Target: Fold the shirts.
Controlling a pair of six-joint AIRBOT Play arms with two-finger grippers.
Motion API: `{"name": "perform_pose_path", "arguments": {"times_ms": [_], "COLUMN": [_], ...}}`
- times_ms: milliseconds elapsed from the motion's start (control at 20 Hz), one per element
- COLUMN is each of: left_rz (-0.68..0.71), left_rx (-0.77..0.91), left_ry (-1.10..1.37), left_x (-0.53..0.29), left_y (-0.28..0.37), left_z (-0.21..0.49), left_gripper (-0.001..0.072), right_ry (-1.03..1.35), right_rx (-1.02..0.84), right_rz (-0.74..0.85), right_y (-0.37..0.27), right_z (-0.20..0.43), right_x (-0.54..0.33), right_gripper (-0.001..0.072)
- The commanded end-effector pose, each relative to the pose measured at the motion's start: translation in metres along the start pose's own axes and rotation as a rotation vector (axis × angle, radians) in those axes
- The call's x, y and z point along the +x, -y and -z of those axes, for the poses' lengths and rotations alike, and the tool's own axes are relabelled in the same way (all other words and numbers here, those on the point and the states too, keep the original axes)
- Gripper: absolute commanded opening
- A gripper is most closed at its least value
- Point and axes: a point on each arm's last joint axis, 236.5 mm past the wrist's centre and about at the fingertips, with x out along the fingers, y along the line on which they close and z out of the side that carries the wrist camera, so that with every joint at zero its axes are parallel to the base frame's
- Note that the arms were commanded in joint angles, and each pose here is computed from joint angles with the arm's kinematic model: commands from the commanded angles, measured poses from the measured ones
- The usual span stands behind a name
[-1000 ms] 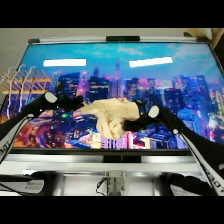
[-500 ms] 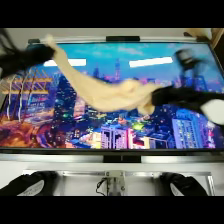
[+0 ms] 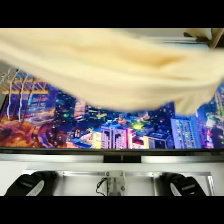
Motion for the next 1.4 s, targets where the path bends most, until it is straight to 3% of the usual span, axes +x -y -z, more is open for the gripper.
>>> {"name": "perform_pose_path", "arguments": {"times_ms": [0,200,350,500,550,600,650,700,800,850,900,1000,1100,1200,1350], "left_rz": [-0.197,-0.227,-0.189,-0.171,-0.173,-0.177,-0.183,-0.187,-0.21,-0.224,-0.24,-0.265,-0.268,-0.261,-0.255], "left_rx": [0.051,0.012,-0.124,-0.247,-0.267,-0.269,-0.266,-0.263,-0.266,-0.269,-0.275,-0.285,-0.288,-0.287,-0.291], "left_ry": [-0.316,-0.731,-0.846,-0.865,-0.865,-0.861,-0.859,-0.857,-0.835,-0.835,-0.846,-0.892,-0.928,-0.937,-0.971], "left_x": [-0.018,-0.001,0.026,0.058,0.068,0.076,0.082,0.085,0.087,0.085,0.081,0.071,0.064,0.063,0.057], "left_y": [-0.048,-0.072,-0.071,-0.068,-0.069,-0.072,-0.075,-0.079,-0.09,-0.095,-0.101,-0.108,-0.108,-0.104,-0.1], "left_z": [0.077,0.246,0.357,0.416,0.425,0.43,0.432,0.43,0.42,0.416,0.415,0.421,0.426,0.428,0.432], "left_gripper": [0.0035,0.0036,0.0035,0.0036,0.0036,0.0036,0.0036,0.0036,0.0036,0.0036,0.0036,0.0036,0.0036,0.0036,0.0036], "right_ry": [-0.542,-0.854,-0.802,-0.697,-0.667,-0.647,-0.633,-0.625,-0.645,-0.711,-0.824,-1.044,-1.08,-1.04,-1.047], "right_rx": [0.015,0.108,0.288,0.414,0.422,0.417,0.391,0.344,0.248,0.252,0.295,0.419,0.601,0.714,0.741], "right_rz": [0.09,-0.069,-0.094,-0.006,0.003,0.007,0.018,0.033,0.12,0.164,0.169,0.011,-0.177,-0.198,-0.147], "right_y": [0.019,-0.027,-0.05,-0.039,-0.037,-0.034,-0.028,-0.018,0.017,0.033,0.035,-0.003,-0.059,-0.083,-0.083], "right_z": [0.126,0.26,0.329,0.345,0.34,0.333,0.321,0.309,0.29,0.299,0.321,0.367,0.384,0.399,0.419], "right_x": [-0.001,0.058,0.131,0.194,0.211,0.223,0.233,0.239,0.234,0.221,0.203,0.166,0.159,0.168,0.167], "right_gripper": [0.0074,0.0074,0.0074,0.0075,0.0105,0.0228,0.0475,0.0538,0.054,0.0632,0.066,0.0659,0.0659,0.0662,0.0672]}}
